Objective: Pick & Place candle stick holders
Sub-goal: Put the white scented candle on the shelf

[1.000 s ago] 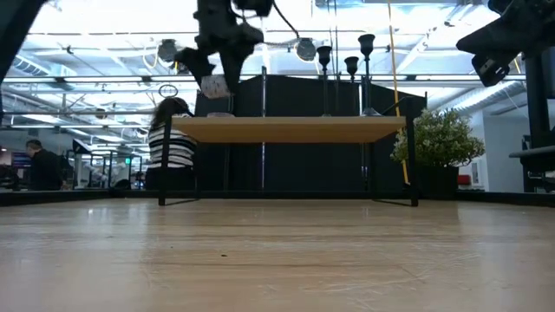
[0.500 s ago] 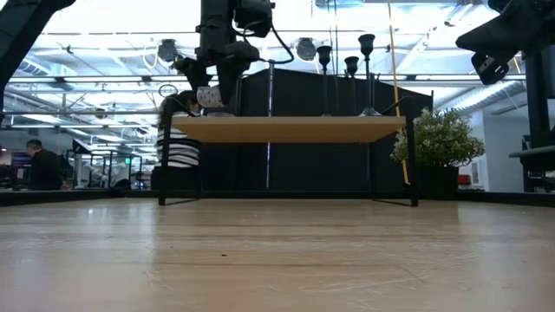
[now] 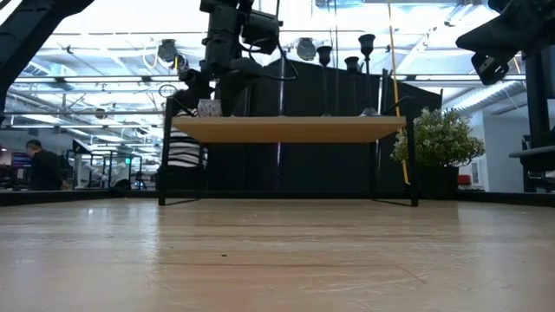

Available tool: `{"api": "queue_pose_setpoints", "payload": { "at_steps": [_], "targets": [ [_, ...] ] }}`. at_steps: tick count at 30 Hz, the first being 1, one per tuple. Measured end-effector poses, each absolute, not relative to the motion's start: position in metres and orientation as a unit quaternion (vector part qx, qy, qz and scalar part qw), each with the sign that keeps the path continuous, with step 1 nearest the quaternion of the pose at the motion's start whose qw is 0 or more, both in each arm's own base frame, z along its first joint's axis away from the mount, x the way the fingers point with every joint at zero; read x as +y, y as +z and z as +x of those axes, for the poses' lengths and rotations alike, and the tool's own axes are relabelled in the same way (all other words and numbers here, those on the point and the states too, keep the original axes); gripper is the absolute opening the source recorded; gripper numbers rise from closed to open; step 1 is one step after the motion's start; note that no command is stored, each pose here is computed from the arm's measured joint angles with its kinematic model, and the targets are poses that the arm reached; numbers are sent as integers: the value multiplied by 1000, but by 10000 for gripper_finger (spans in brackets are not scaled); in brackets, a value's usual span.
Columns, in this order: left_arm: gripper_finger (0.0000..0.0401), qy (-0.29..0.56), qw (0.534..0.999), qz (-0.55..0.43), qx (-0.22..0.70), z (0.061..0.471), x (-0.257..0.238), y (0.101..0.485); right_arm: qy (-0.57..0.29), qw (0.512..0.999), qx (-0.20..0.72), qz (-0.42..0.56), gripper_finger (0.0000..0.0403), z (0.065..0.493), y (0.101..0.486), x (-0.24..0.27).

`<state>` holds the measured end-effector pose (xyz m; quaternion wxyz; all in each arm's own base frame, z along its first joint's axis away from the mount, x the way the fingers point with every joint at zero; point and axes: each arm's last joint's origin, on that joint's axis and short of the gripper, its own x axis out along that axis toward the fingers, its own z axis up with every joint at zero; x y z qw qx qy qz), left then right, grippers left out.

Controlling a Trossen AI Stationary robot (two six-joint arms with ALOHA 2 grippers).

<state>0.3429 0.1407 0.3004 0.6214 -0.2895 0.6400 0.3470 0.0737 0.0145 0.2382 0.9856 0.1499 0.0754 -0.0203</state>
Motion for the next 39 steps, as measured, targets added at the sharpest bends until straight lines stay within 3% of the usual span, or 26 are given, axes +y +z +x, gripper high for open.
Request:
{"api": "queue_pose_setpoints", "payload": {
  "at_steps": [12,22,39],
  "targets": [
    [309,333,622,-299,642,343,140,300,-19,985,76,152,0,74,238,15],
    [348,329,624,-293,645,343,140,300,3,983,80,163,0,74,238,16],
    [351,331,626,-292,643,342,140,302,3,983,80,163,0,74,238,16]
  ]
}}
